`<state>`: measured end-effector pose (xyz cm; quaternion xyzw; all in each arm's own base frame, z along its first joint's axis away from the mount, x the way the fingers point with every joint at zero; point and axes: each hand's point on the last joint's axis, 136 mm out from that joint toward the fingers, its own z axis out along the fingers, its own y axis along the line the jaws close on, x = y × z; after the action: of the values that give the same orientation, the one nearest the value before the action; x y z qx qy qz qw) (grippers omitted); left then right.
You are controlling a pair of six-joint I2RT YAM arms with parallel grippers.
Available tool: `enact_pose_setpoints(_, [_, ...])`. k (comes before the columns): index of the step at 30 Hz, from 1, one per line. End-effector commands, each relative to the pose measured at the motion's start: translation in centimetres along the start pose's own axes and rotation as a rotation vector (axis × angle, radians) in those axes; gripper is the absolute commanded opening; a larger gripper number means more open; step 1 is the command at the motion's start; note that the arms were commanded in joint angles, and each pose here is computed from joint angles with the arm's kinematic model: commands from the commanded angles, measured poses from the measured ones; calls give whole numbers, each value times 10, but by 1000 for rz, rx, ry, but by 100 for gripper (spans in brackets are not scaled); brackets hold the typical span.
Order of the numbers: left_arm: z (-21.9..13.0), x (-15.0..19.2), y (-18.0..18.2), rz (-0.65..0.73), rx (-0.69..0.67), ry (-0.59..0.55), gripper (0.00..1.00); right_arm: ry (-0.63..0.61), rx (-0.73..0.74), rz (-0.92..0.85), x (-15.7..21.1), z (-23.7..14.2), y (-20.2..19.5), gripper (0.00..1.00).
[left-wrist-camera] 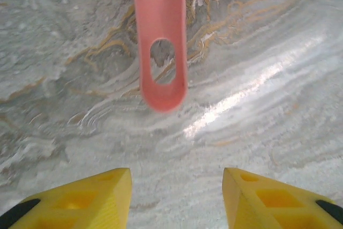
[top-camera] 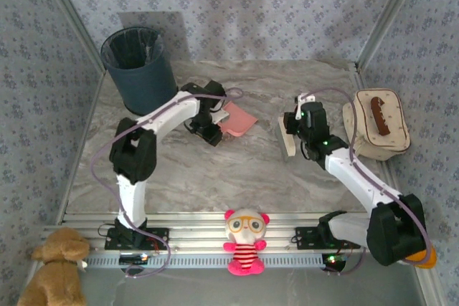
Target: Sweep away the paper scraps from the table
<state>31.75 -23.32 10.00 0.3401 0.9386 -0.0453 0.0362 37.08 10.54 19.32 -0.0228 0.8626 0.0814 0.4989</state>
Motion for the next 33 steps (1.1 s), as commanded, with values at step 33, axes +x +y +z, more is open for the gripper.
enact_pose_setpoints(33, [-108,80,20,-336,1,-557,48,-280,-107,-647,-83,108,118,0])
